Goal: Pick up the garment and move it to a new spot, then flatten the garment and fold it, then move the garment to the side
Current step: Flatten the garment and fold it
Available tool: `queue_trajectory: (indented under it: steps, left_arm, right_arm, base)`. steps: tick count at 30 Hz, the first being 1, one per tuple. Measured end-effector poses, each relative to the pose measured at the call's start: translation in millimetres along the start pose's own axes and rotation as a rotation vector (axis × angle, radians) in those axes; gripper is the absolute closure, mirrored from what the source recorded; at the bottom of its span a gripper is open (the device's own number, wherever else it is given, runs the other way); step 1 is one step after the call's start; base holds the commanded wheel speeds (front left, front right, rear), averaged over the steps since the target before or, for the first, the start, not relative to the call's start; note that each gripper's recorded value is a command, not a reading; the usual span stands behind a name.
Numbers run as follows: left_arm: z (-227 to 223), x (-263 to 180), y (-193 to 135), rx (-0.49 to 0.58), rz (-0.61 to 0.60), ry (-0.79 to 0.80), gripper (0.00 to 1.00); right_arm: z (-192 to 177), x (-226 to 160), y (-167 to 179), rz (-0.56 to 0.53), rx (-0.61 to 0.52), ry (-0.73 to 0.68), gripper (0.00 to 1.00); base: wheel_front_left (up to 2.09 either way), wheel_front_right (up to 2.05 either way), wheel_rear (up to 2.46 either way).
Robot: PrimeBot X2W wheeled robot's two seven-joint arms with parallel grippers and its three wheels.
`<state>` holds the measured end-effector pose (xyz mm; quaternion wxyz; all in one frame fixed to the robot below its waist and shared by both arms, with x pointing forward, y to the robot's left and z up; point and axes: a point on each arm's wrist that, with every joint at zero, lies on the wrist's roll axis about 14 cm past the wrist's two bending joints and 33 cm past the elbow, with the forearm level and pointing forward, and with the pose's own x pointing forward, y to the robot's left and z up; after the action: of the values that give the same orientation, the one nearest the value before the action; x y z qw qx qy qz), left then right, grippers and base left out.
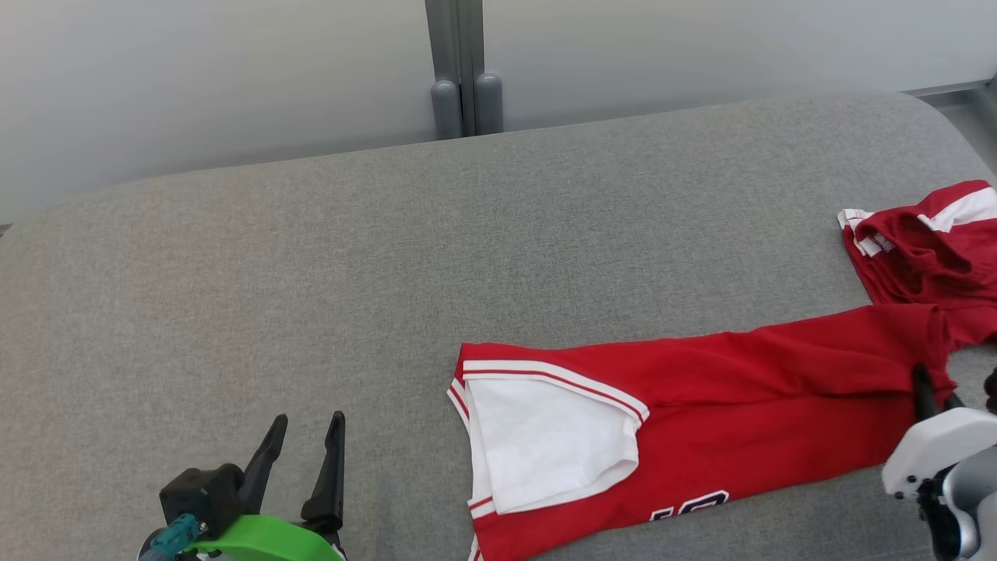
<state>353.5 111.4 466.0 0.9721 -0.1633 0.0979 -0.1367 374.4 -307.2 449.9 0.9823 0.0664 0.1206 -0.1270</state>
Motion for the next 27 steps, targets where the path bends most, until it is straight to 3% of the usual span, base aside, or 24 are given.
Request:
queue_trajectory:
  steps: [5, 20, 27]
  left_arm:
    - [-0.3, 0.2, -4.4, -0.001, -0.008, -0.006, 0.00]
    - [3.0, -4.7, 5.5, -0.006, 0.023, -0.026, 0.00]
    - [0.2, -8.3, 8.6, -0.020, 0.039, -0.027, 0.00]
  right_arm:
    - [-7.1, -7.7, 47.6, 0.114, 0.085, 0.034, 1.00]
    - [1.3, -60.1, 230.9, 0.653, 0.320, 0.105, 1.00]
    - [-10.7, -82.6, 288.9, 0.825, 0.341, 0.158, 1.00]
  base:
    - [0.00, 0.00, 0.00]
    - [0.00, 0.00, 0.00]
    - [0.00, 0.00, 0.00]
